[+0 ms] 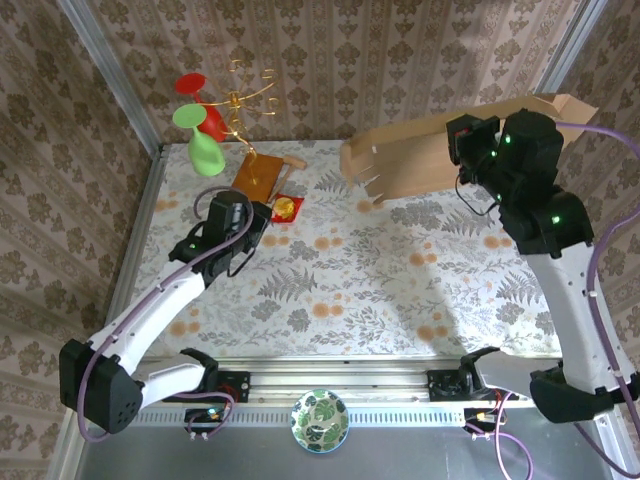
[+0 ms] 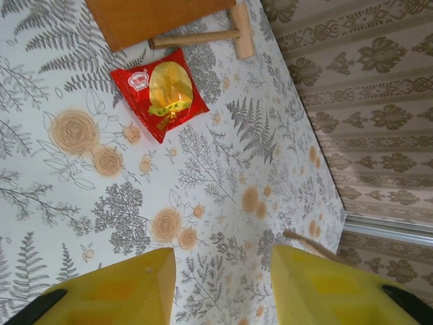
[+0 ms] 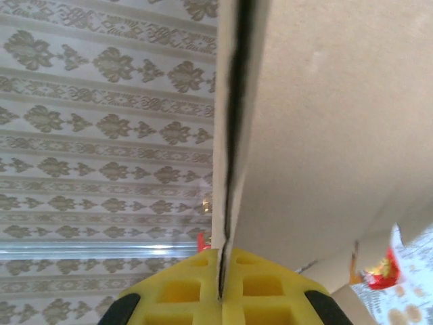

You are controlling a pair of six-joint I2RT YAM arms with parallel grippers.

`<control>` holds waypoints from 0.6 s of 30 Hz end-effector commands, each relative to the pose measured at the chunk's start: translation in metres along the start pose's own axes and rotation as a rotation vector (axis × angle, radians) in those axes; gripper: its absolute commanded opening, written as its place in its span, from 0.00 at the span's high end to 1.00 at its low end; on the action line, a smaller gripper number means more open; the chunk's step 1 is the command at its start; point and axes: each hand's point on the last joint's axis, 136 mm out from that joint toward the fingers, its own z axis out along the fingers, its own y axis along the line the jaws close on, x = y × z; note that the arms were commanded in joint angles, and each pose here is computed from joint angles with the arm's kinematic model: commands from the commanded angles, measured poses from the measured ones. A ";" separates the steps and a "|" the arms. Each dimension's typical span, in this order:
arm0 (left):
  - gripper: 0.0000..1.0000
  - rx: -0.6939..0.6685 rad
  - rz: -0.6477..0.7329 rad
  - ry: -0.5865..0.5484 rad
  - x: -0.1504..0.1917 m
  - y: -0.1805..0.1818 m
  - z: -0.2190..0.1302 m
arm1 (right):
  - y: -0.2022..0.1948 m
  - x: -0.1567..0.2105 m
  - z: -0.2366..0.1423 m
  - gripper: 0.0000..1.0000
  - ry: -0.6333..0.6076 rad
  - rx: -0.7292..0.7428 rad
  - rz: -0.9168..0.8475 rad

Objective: Fold the paper box

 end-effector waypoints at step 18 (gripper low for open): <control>0.59 0.078 0.195 0.170 0.005 -0.052 -0.028 | -0.163 0.031 0.219 1.00 0.095 0.325 0.291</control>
